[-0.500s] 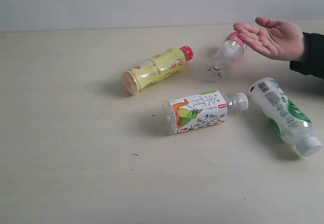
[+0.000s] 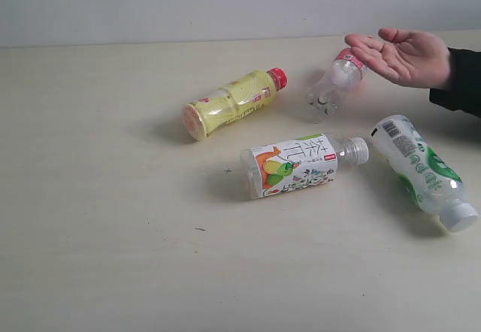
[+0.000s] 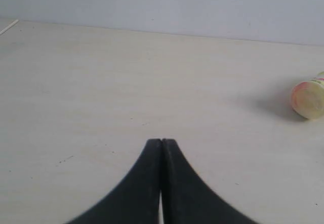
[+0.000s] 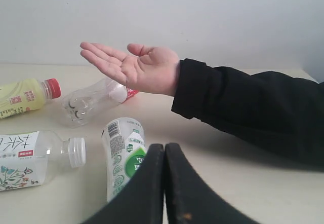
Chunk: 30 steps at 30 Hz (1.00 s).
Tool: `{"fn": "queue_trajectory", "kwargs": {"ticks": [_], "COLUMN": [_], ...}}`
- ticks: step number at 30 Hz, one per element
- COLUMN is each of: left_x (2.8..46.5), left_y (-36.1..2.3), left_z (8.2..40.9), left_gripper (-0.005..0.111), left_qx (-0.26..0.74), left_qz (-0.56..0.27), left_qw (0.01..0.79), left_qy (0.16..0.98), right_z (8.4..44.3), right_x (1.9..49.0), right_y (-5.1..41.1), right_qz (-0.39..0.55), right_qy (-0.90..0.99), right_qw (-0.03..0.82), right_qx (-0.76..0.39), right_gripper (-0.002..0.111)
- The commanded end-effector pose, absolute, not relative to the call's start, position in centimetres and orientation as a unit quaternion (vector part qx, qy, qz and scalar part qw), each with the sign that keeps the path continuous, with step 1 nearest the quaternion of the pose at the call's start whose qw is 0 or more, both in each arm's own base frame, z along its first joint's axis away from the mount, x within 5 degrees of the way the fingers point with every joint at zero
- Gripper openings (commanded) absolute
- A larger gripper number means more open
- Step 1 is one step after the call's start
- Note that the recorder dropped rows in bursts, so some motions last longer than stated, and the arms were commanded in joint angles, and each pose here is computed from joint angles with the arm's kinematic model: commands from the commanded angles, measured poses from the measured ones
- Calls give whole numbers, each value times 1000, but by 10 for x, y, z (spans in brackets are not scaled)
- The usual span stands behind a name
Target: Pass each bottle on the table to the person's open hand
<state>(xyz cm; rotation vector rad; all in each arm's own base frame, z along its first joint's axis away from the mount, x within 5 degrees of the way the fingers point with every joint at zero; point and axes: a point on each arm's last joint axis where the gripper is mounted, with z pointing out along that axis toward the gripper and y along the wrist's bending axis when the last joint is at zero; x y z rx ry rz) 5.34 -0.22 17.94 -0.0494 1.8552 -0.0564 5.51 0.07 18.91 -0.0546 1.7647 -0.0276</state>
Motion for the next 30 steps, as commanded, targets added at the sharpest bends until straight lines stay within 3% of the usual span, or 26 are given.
{"fn": "queue_trajectory", "kwargs": {"ticks": [1,13,18,24,30], "left_x": [53,54,56,56,51], "left_y": [-2,-1,-3,2,14], "left_z": [181,186,203,213,236], "left_gripper": [0,0,0,0,0], "left_qx": [-24,-13,-116,-217,-319], "left_qz": [-26,-13,-125,-216,-299], "left_qw": [606,629,689,705,742], "left_qy": [795,777,705,640,508], "right_z": [189,189,189,189,189], "right_x": [55,55,55,55,55], "right_y": [0,0,0,0,0], "right_qz": [-16,-16,-16,-16,-16], "right_qy": [768,768,768,768,768], "right_qw": [640,640,640,640,640], "right_qx": [-25,-25,-25,-25,-25], "right_gripper": [0,0,0,0,0]}}
